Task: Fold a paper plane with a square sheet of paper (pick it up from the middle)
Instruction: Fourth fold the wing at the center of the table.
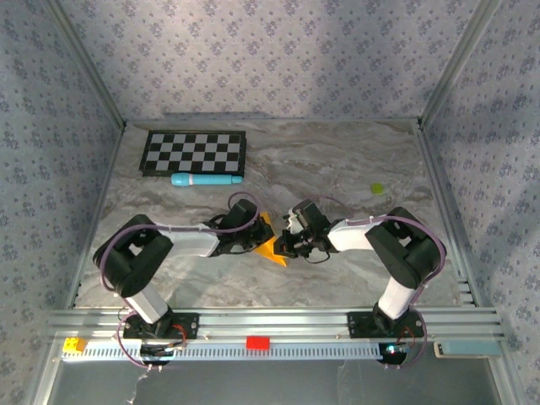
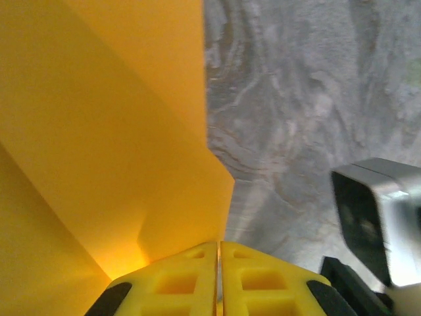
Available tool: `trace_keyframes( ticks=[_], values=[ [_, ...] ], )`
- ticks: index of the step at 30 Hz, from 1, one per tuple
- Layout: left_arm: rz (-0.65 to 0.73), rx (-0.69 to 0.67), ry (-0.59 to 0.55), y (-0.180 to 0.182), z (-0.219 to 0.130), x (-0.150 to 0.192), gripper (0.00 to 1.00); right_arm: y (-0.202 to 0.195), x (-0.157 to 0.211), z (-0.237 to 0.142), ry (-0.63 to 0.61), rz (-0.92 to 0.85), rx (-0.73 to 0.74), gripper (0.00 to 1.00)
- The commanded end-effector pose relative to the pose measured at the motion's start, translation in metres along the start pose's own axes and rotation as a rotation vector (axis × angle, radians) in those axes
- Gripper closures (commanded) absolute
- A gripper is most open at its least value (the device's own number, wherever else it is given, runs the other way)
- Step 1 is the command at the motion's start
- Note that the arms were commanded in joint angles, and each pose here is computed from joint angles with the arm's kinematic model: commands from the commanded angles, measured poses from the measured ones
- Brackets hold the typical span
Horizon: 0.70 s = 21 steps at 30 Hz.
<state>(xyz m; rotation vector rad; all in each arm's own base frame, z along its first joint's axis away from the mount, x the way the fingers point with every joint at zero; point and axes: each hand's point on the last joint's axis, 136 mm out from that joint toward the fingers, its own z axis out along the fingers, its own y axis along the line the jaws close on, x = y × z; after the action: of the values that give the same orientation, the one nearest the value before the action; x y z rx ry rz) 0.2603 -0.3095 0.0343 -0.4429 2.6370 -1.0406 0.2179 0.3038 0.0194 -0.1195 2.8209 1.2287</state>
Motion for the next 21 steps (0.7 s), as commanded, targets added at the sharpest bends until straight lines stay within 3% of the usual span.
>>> trace_keyframes(
  ticks=[1, 9, 21],
  values=[
    [-0.024, -0.004, -0.012, 0.005, 0.008, -0.007, 0.92, -0.038, 0.022, 0.004, 0.063, 0.097, 0.113, 1.00],
    [-0.072, -0.073, -0.057, 0.041, 0.005, -0.024, 0.94, -0.050, 0.032, 0.006, 0.078, 0.125, 0.138, 1.00],
    [-0.081, -0.100, -0.109, 0.059, -0.004, -0.059, 0.93, -0.051, 0.036, 0.008, 0.087, 0.129, 0.138, 1.00]
  ],
)
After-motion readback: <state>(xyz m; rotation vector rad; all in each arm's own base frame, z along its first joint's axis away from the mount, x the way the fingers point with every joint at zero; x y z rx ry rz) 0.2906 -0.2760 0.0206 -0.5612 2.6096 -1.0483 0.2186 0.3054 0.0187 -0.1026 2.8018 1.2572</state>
